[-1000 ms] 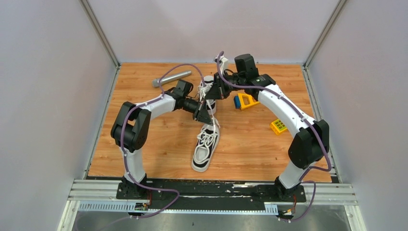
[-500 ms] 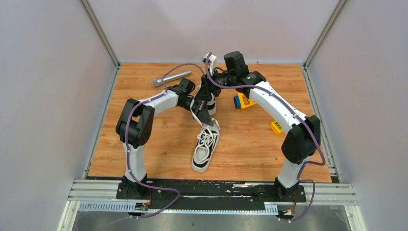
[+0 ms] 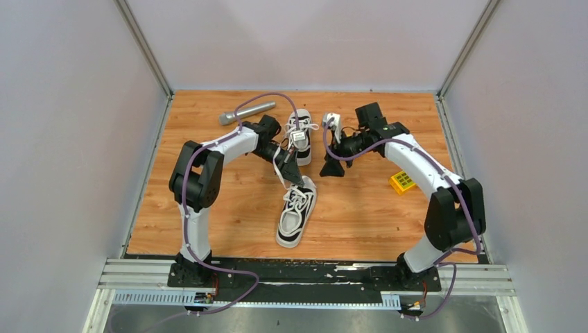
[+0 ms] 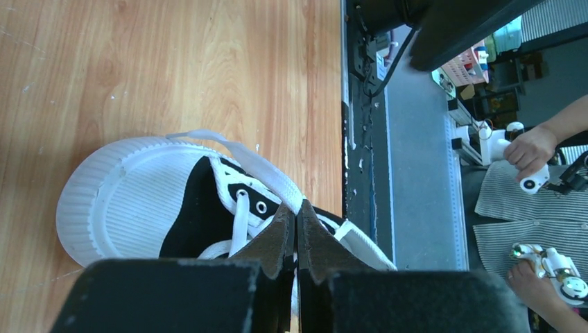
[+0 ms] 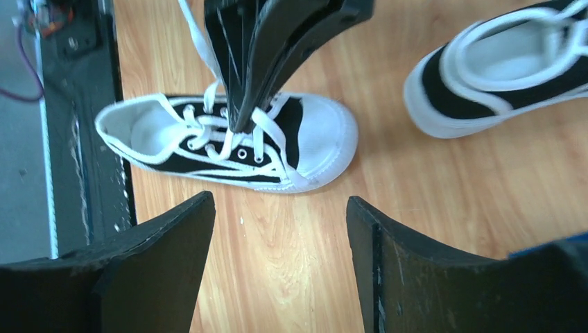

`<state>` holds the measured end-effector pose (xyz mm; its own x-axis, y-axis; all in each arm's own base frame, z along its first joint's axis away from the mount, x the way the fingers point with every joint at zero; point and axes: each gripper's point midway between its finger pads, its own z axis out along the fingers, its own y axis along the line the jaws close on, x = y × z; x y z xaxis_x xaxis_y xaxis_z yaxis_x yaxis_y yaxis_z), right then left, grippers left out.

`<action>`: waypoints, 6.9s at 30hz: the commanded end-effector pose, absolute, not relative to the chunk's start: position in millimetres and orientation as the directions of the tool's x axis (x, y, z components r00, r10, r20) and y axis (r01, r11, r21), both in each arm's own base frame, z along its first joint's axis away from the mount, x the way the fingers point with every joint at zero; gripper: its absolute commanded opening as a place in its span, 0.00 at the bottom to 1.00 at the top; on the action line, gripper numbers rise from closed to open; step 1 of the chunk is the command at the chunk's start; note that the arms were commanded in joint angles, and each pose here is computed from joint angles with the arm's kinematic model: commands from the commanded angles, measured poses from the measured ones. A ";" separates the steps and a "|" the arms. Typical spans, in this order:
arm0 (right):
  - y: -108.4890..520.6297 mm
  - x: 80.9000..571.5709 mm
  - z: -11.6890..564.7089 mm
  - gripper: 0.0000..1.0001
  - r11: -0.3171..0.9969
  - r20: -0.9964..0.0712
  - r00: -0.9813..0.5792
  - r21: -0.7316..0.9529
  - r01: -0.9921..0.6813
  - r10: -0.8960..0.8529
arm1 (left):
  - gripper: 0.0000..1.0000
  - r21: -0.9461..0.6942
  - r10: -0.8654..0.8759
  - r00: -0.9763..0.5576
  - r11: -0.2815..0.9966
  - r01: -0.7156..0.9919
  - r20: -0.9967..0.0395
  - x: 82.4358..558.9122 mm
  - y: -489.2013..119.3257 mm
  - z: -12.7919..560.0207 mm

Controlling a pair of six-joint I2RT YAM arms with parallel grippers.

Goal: Tie the shoes
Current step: Cross the shoelace with the shoelace.

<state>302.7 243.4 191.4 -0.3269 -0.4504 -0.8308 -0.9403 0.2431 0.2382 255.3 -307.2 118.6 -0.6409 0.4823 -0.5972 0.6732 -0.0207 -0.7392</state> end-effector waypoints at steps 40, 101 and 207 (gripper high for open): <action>291.2 281.5 99.7 0.32 0.022 -0.795 -0.151 0.171 -0.985 -0.587 | 0.00 -0.772 0.490 -0.666 -0.025 0.635 -0.563 256.8 -311.1 115.9; 328.9 253.1 187.6 0.00 -0.121 -0.840 -0.352 0.433 -0.893 -0.412 | 0.58 -0.518 0.470 -0.545 0.200 0.832 -0.694 307.1 -275.2 102.7; 319.0 228.7 85.5 0.45 -0.383 -0.844 0.221 -0.020 -0.923 -0.489 | 0.64 -0.590 0.482 -0.666 0.325 0.740 -0.570 291.9 -252.8 93.5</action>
<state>235.7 307.8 72.3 0.1941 -0.5676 -0.8001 -0.9415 -0.3369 0.0105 284.1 -247.8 77.9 -0.6893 0.4963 -0.5278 0.7159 0.3549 -0.6013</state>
